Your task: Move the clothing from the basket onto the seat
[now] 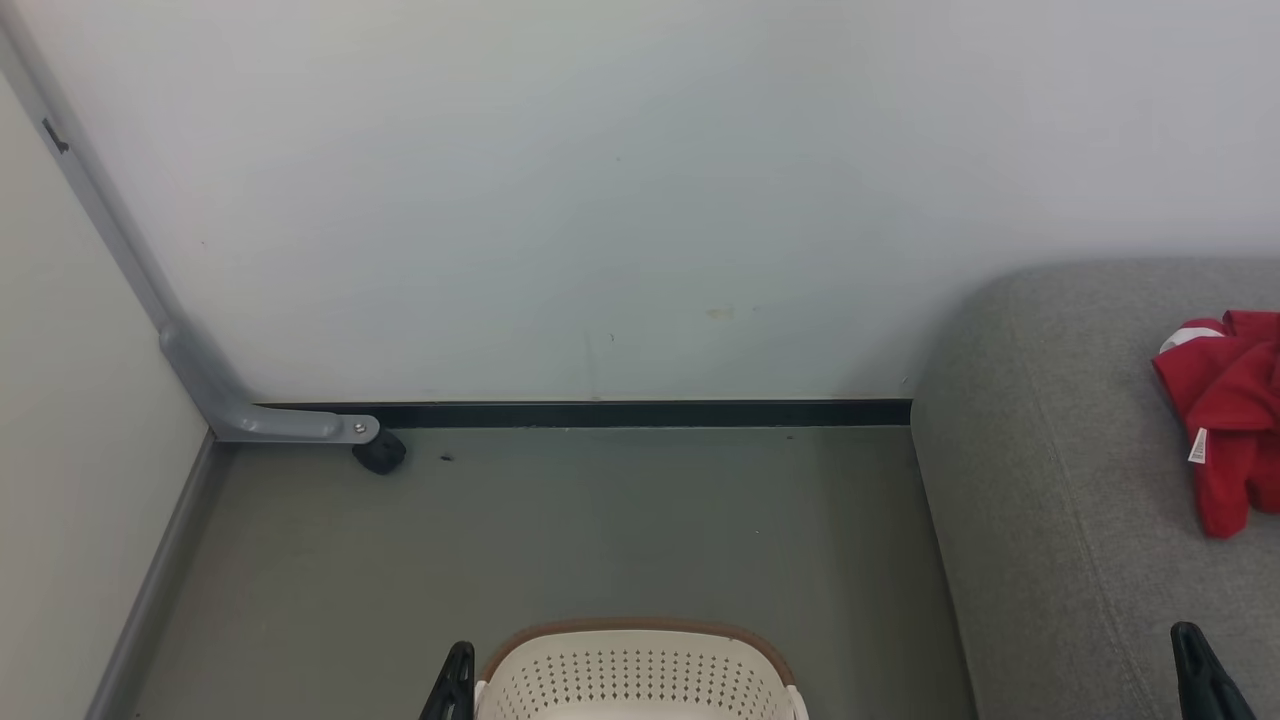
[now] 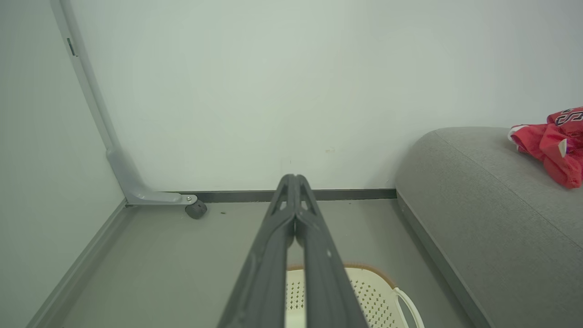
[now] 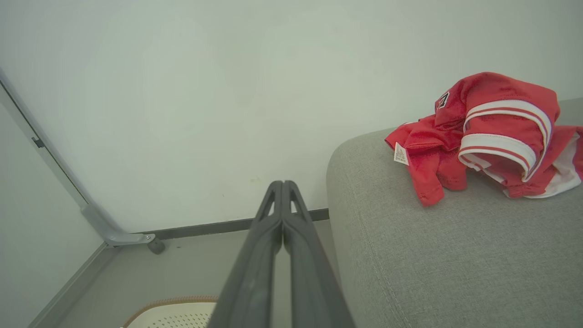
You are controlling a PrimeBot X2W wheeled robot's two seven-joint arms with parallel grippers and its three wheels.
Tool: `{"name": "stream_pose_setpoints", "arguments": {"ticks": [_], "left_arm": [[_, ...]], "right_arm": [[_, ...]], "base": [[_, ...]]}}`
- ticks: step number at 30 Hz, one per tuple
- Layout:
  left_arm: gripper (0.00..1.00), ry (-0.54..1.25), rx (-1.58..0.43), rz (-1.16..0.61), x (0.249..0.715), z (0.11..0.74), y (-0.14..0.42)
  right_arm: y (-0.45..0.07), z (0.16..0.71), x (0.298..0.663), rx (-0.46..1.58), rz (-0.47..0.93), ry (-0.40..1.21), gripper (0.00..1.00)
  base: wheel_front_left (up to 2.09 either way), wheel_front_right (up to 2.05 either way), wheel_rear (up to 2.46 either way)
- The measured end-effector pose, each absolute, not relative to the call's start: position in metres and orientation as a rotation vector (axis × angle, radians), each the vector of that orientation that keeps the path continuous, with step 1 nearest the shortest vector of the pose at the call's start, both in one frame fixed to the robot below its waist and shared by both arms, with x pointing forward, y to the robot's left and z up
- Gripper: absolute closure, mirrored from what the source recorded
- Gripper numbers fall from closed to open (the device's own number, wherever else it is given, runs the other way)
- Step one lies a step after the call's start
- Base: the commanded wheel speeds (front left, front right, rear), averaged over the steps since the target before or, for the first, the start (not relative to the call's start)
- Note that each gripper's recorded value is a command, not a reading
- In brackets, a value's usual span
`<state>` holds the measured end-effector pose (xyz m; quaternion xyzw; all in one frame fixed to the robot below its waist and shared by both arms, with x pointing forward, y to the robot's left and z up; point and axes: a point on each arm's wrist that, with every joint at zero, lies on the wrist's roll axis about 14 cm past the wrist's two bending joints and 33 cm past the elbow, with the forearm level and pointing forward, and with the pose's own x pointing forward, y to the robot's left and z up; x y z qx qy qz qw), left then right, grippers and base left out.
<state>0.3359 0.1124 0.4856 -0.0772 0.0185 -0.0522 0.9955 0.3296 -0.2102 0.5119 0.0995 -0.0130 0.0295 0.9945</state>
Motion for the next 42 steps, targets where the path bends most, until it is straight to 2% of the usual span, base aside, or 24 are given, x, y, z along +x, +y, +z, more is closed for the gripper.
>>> {"name": "stream_pose_setpoints", "arguments": {"ticks": [21,42], "left_arm": [[1.0,0.166,-0.492,-0.018,0.339,0.463,0.136],[1.0,0.21,-0.789,0.03,0.35,0.458,0.152]], "right_arm": [[-0.224,0.493,0.338,0.492,-0.044,0.059,1.0],[-0.226,0.481,0.349,0.797,-0.099,0.095,1.0]], "base": [[0.0,0.0,0.0],[0.0,0.0,0.0]]}}
